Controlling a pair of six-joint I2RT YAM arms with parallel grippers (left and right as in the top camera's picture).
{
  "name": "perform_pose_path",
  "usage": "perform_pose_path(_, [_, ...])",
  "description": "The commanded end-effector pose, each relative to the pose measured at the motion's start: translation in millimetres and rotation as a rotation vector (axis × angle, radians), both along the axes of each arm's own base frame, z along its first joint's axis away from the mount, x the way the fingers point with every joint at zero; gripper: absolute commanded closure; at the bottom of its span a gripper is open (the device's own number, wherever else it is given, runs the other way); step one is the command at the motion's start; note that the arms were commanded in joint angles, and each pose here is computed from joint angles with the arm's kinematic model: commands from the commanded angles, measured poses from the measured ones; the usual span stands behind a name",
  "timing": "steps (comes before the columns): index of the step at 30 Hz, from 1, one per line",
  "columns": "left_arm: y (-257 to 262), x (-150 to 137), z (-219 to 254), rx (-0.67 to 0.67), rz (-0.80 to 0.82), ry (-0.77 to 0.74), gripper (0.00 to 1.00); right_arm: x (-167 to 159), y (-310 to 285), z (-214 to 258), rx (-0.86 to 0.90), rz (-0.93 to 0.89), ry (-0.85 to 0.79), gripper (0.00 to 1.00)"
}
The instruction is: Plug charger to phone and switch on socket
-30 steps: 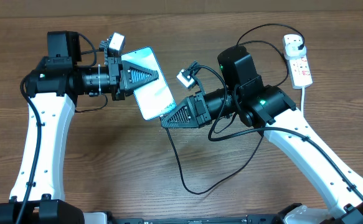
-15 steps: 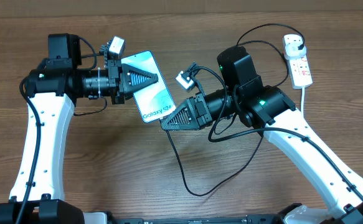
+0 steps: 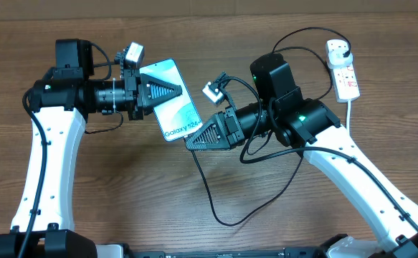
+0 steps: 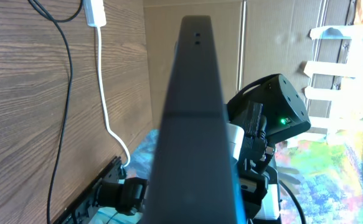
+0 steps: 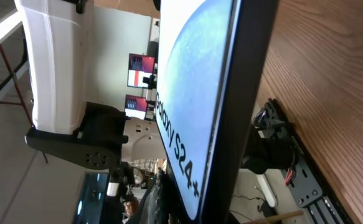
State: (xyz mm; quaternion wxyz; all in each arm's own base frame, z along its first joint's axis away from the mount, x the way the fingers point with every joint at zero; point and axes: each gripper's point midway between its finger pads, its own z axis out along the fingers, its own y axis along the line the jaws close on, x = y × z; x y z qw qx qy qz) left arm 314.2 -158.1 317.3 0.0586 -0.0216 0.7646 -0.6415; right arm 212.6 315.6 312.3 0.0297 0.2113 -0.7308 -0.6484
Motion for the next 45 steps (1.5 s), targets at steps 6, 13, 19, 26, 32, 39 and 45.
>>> perform_pose_path(6, [-16,-16,11,-0.043,-0.083,-0.069,0.96,17,2,4,0.002,-0.055,-0.068,0.96])
perform_pose_path(13, [-17,-17,11,-0.043,-0.084,-0.064,0.96,18,2,4,-0.003,-0.062,-0.069,0.96])
perform_pose_path(19, [-16,-17,11,-0.042,-0.083,-0.060,0.96,18,3,4,-0.004,-0.065,-0.067,0.96])
perform_pose_path(26, [-16,-16,9,-0.030,-0.077,-0.062,0.96,18,3,4,-0.004,-0.065,-0.067,0.87])
perform_pose_path(32, [-15,-13,7,-0.014,-0.068,-0.072,0.96,18,3,4,-0.004,-0.066,-0.067,0.27])
perform_pose_path(39, [1,8,-11,0.108,0.032,-0.072,0.96,30,2,-10,-0.076,-0.142,-0.064,0.00])
perform_pose_path(45, [25,27,-42,0.307,0.156,-0.067,0.96,62,-21,-53,-0.303,-0.347,-0.067,0.00])
